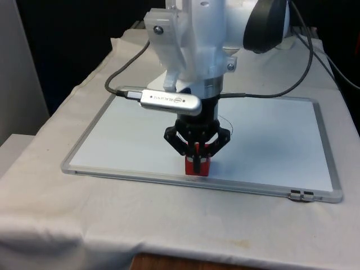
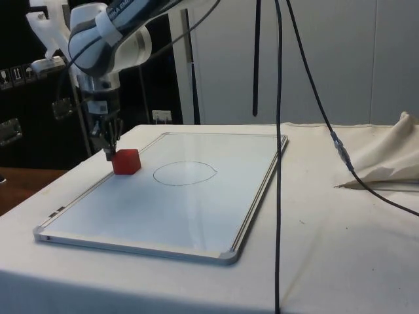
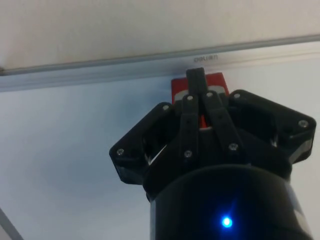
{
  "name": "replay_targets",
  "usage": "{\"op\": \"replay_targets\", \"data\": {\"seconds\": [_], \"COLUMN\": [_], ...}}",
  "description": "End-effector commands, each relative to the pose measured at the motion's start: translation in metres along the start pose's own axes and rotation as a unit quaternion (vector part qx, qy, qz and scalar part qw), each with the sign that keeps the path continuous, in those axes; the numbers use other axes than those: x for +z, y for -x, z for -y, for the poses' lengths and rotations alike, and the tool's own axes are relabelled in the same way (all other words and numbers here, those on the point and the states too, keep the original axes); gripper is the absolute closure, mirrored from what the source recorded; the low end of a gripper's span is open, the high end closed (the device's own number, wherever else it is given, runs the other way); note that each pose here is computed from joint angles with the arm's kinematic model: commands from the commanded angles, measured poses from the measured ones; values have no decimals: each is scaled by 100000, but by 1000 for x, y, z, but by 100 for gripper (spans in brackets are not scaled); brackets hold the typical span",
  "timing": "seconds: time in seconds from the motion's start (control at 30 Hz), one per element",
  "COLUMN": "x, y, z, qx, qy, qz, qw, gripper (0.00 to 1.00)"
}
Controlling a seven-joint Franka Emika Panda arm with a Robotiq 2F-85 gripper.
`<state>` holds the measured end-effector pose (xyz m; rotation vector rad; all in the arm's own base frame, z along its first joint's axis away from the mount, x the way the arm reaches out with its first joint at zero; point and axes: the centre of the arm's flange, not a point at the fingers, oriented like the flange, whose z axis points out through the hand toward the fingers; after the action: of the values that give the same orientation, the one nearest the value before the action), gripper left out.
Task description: Push the cube into the marked area.
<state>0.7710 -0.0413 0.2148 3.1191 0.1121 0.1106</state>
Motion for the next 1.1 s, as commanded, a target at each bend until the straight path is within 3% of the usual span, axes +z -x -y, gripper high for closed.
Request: {"op": "replay_targets", "data": {"seconds": [0.0, 0.17, 0.23, 0.47, 0.5, 0.67, 0.73, 0.77, 0.8, 0.83, 1.07], "x": [-4, -9, -9, -10, -8, -6, -6, -4, -5, -4, 3], "y": [1, 6, 4, 14, 12, 21, 21, 23, 21, 23, 28], "z": [-4, -13, -12, -20, -20, -20, -20, -20, -21, -19, -13], "qx": [-35, 10, 128, -36, 20, -289, -378, -646, -467, -777, -1598], "qy": [-287, -6, 288, -258, 44, -1040, -1203, -1567, -987, -1768, -3347], "qz": [461, 1718, 1532, 4922, 4575, 7544, 7880, 8570, 8305, 8893, 10910], "qw": [99999, 99985, 99988, 99878, 99895, 99709, 99681, 99618, 99649, 99585, 99334], "gripper": [100, 100, 100, 100, 100, 100, 100, 100, 100, 100, 100]}}
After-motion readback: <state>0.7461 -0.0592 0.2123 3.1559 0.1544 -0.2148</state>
